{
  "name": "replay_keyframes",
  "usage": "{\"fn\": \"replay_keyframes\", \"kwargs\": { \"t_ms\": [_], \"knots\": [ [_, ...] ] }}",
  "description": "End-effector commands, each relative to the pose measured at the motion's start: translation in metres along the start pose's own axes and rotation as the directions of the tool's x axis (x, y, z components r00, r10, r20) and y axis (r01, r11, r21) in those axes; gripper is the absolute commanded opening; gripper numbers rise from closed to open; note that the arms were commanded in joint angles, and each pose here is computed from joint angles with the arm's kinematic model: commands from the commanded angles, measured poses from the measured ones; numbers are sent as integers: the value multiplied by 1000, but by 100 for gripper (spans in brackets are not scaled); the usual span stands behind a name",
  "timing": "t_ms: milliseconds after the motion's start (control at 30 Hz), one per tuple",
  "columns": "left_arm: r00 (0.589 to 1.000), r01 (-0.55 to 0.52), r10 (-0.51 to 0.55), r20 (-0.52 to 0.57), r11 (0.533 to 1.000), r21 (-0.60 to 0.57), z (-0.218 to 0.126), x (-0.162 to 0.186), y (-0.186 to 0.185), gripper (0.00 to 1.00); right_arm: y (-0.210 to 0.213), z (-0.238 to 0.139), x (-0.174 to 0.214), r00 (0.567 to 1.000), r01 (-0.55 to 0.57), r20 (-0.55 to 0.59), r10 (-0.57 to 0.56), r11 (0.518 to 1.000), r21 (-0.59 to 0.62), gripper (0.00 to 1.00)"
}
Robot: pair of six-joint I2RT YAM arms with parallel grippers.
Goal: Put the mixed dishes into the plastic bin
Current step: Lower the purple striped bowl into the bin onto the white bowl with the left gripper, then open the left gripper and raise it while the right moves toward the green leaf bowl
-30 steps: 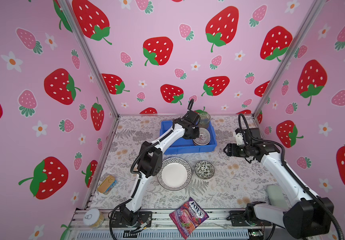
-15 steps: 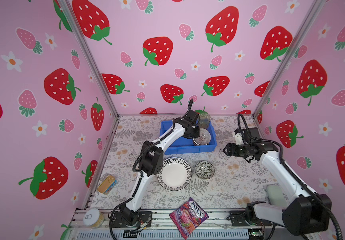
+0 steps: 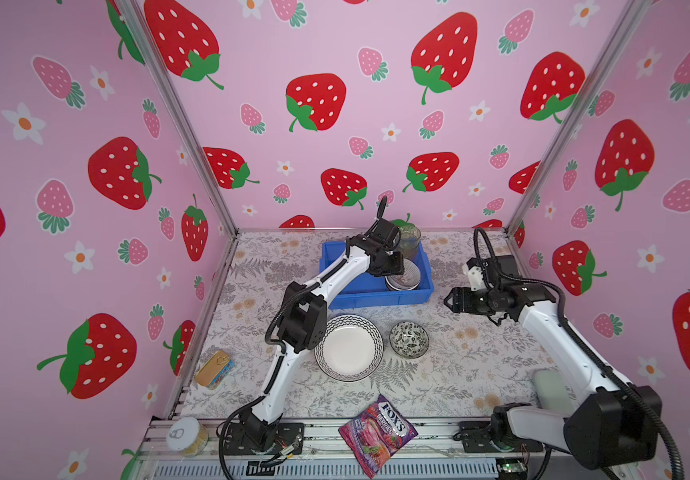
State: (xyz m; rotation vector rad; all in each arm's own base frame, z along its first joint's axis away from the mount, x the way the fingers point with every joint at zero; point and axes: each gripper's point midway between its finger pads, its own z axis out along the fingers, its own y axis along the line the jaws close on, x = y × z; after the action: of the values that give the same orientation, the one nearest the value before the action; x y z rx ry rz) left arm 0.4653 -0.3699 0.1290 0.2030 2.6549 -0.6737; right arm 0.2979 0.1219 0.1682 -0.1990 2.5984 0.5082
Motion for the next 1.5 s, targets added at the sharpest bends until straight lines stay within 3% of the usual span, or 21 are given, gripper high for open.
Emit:
{"fn": "replay_keyframes", "kwargs": {
  "t_ms": [0, 333, 767, 1467],
  "knots": [
    [999, -8, 7, 41, 1000, 26, -21, -10, -12, 63, 2, 2, 4, 1000, 18, -12, -18, 1000, -22, 75],
    [998, -19, 17, 64, 999, 38, -45, -14, -20, 78, 2, 2, 7, 1000, 17, -11, -17, 999, -31, 75],
    [996, -17, 8, 89, 995, 94, -71, -16, -34, 81, 2, 3, 8, 1000, 17, -11, -17, 999, -28, 74],
    [999, 32, -33, 9, 989, 142, -33, 6, -28, 81, -1, 8, 13, 1000, 12, -27, -13, 1000, -26, 75]
  ]
}}
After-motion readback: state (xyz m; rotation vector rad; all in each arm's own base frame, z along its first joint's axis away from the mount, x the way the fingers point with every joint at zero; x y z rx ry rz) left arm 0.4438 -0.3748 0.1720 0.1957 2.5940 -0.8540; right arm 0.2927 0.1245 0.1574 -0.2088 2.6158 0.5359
